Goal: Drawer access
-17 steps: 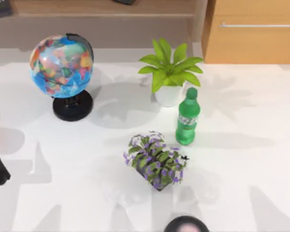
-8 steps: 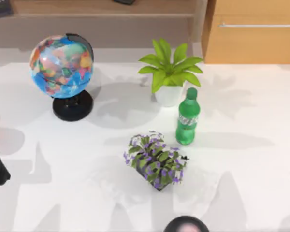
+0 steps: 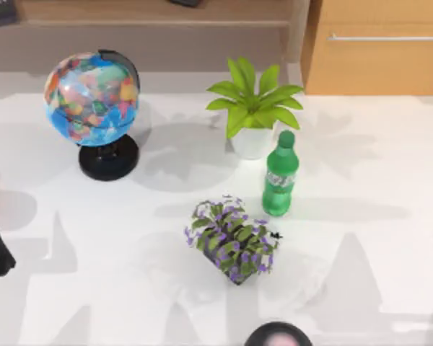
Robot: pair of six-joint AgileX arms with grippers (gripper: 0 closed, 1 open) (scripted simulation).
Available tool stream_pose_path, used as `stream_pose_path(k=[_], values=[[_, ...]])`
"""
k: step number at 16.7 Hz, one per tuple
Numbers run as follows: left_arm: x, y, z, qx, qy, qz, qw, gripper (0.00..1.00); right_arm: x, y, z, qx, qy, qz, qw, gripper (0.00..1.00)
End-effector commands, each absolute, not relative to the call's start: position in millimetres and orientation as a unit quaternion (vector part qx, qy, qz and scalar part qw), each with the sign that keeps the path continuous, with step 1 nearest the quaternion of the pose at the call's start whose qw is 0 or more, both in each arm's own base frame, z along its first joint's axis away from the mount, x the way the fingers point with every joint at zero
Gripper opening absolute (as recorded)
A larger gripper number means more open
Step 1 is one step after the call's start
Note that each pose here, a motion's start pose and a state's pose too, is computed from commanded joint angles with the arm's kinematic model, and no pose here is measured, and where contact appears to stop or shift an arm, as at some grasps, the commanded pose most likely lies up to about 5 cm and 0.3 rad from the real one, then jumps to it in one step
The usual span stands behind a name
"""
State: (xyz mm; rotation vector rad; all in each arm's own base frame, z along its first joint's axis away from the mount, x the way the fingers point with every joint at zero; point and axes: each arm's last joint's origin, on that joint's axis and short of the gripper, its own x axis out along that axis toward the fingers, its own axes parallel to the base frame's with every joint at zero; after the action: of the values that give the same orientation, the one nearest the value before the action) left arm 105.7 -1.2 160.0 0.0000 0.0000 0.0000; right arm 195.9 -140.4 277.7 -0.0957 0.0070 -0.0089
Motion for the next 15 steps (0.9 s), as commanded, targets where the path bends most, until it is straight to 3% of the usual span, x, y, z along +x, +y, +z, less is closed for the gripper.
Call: stream_pose_path(k=[7,11,15], values=[[105.7,-1.2,160.0,0.0,0.0,0.0,1.0,1.0,312.3,-124.8,225.0,-0.312,0.018,-0.016,0.95,1.0],[105.7,-1.2,160.0,0.0,0.0,0.0,1.0,1.0,374.0,-66.7,186.7,-0.506,-0.001,-0.024,0.862,1.0],[105.7,-1.2,160.0,0.0,0.0,0.0,1.0,1.0,404.0,8.6,134.6,-0.637,-0.001,-0.018,0.771,1.0]])
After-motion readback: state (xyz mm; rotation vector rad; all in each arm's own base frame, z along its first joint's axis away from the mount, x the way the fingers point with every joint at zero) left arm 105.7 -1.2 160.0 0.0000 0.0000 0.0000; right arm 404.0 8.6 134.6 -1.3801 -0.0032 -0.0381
